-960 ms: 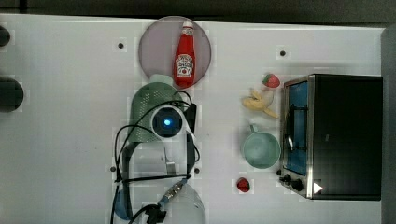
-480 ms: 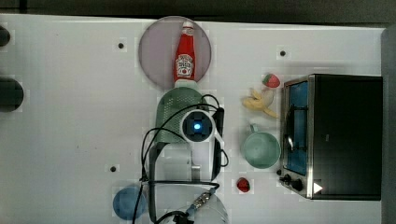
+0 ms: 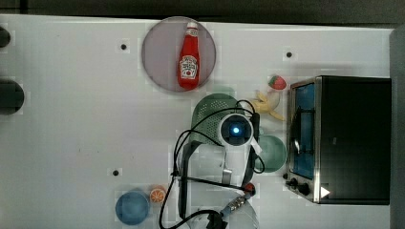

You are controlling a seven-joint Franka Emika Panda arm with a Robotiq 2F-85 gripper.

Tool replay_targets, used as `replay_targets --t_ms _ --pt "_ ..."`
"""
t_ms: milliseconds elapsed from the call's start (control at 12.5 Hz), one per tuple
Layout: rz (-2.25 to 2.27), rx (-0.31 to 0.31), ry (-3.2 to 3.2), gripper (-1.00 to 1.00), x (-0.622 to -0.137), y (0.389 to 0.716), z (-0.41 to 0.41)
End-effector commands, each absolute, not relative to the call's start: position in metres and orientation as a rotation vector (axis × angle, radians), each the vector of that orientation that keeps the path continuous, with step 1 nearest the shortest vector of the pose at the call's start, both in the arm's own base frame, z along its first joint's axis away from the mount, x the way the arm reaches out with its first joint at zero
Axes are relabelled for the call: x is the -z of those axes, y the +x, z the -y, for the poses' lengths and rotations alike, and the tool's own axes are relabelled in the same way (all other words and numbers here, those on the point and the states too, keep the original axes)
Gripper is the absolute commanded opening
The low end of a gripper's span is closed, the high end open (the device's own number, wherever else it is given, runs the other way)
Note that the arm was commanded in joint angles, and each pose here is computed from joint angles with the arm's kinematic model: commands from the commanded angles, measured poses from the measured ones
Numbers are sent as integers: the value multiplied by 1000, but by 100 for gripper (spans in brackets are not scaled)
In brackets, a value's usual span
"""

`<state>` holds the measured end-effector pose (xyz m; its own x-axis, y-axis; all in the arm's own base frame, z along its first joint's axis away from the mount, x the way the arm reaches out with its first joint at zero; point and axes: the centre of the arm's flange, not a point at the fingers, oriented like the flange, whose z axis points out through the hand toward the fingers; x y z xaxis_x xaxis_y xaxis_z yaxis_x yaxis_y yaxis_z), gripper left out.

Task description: Drag strainer left to right.

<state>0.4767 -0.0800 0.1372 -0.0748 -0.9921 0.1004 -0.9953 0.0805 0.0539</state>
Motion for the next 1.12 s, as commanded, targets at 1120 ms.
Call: replay_targets --t_ms 1120 --pt "1327 69 2880 100 -471 492 37"
